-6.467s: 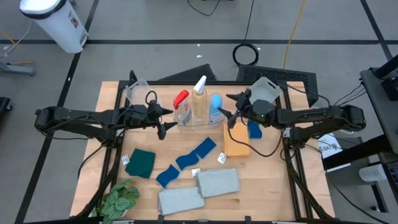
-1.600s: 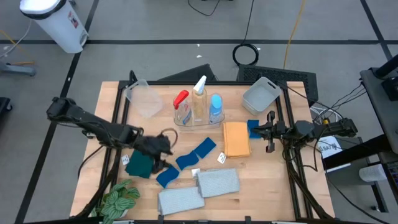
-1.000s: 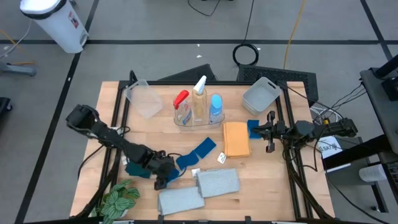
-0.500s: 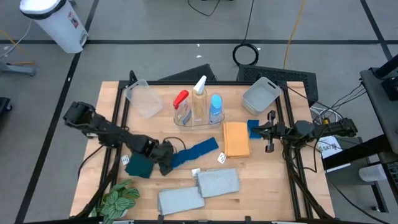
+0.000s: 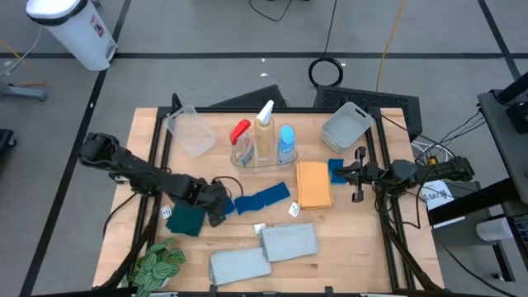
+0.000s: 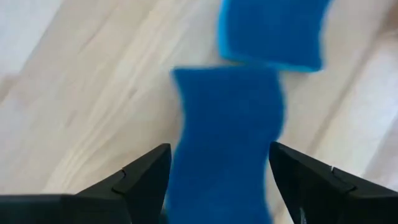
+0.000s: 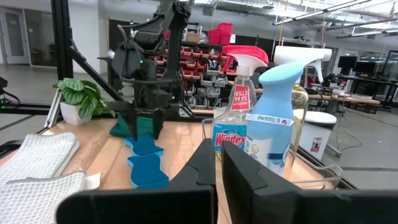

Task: Pick & Place Kitchen Items
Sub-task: Put the blue sponge into the white bin

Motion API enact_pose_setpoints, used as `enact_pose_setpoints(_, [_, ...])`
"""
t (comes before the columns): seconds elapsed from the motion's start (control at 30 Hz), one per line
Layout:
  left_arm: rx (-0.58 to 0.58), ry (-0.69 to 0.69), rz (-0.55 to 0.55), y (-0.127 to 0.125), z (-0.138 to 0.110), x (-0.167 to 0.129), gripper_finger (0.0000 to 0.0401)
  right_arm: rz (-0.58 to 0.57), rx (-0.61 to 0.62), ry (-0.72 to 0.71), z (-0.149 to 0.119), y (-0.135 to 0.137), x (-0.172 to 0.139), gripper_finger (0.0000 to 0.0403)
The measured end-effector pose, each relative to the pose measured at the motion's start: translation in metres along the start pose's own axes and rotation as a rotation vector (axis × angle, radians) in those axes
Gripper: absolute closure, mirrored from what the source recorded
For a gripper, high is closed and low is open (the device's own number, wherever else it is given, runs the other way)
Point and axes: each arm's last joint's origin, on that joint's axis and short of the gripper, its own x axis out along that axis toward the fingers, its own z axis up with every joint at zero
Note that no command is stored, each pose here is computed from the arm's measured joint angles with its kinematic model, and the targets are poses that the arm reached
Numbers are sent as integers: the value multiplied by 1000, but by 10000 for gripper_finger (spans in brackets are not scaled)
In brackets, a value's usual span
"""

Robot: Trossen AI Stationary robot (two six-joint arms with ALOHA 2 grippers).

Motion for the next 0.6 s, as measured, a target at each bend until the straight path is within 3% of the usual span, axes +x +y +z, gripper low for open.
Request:
enact_pose_setpoints(0.13, [61,-18,-31,-7,1,7,127,0,0,0,0,0,0,401])
enact_pose_setpoints(0.6, [94,50,87,-7,-4,37,128,-1,0,1,0,0,0,402])
